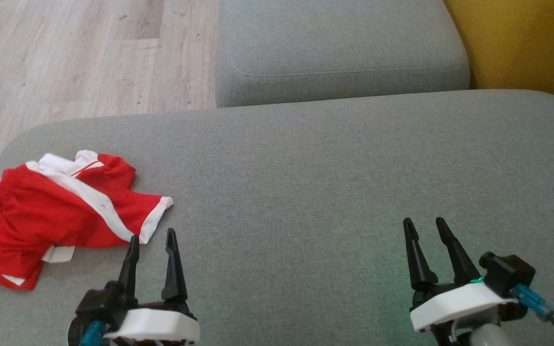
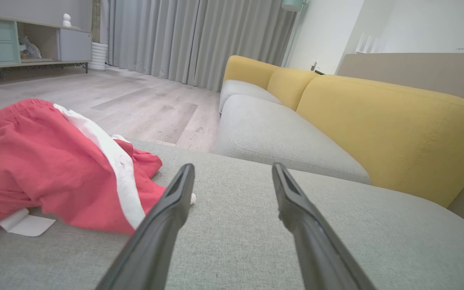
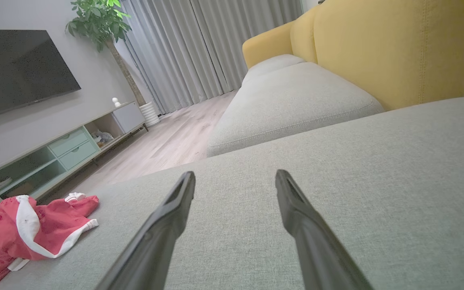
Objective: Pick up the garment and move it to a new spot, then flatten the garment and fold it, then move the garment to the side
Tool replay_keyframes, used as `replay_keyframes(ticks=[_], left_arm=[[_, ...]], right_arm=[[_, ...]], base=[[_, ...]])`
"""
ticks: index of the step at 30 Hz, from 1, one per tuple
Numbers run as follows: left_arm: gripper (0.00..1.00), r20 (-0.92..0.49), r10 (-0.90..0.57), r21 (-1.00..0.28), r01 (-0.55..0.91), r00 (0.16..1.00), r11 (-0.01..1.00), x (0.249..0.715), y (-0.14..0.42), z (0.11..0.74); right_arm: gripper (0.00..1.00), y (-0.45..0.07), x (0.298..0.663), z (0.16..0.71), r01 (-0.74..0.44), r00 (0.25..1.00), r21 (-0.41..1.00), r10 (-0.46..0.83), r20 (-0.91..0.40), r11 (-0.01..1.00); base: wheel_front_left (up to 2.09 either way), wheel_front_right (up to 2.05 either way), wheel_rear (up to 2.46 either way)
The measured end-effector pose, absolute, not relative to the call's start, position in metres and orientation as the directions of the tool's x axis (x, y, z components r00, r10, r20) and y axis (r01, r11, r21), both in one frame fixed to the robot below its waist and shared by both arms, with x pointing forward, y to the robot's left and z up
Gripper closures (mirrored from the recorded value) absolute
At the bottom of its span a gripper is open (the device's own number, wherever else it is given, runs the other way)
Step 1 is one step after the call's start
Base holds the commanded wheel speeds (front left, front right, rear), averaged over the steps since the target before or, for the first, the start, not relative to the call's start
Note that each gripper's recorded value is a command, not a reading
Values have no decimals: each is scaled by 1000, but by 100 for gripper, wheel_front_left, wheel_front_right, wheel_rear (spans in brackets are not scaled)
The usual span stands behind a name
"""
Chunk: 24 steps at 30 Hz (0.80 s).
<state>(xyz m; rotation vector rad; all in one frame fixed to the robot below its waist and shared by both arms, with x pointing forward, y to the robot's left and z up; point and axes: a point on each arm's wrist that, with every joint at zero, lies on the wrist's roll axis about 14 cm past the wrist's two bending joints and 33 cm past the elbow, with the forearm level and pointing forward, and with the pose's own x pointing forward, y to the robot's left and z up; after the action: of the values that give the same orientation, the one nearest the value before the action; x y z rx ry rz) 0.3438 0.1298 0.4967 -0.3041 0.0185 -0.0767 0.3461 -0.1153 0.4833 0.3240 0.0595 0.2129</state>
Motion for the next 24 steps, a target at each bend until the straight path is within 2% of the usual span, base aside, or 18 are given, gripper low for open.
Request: replay_keyframes(ticks=[24], left_arm=[[0, 100, -139, -15, 141, 985, 990, 338, 112, 515]], right_arm=[[0, -106, 342, 499, -279, 960, 34, 277, 49, 960]], base=[[0, 0, 0]])
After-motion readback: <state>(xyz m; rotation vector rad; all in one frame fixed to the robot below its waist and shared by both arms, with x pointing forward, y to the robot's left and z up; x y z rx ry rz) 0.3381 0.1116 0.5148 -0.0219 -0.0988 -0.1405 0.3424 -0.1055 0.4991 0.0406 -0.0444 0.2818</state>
